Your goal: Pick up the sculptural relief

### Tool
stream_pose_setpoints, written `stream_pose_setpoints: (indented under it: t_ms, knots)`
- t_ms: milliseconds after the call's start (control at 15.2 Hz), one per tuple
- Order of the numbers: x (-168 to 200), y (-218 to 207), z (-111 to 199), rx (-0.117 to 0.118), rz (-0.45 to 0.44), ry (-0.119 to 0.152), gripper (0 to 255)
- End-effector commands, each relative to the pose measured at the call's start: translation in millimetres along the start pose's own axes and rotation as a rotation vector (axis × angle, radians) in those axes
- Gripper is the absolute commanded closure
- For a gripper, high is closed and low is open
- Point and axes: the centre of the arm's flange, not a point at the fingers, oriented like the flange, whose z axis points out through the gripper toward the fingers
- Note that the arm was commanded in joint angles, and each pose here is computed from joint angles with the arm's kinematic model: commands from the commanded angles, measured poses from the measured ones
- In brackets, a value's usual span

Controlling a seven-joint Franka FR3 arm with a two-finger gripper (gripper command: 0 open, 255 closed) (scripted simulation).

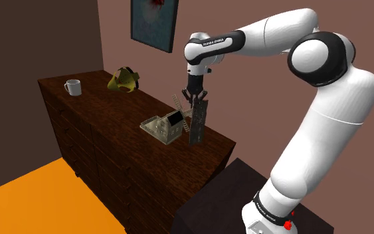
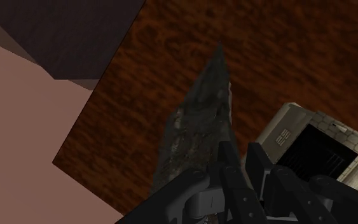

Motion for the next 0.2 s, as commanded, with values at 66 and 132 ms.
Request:
stream_pose_setpoints:
  t_ms: [66,132]
  knots:
    - [-2.2,2.3,-11.6,0.0,0.0,0.0,255]
    - [-2.2,2.3,-11.6,0.0,0.0,0.0,255]
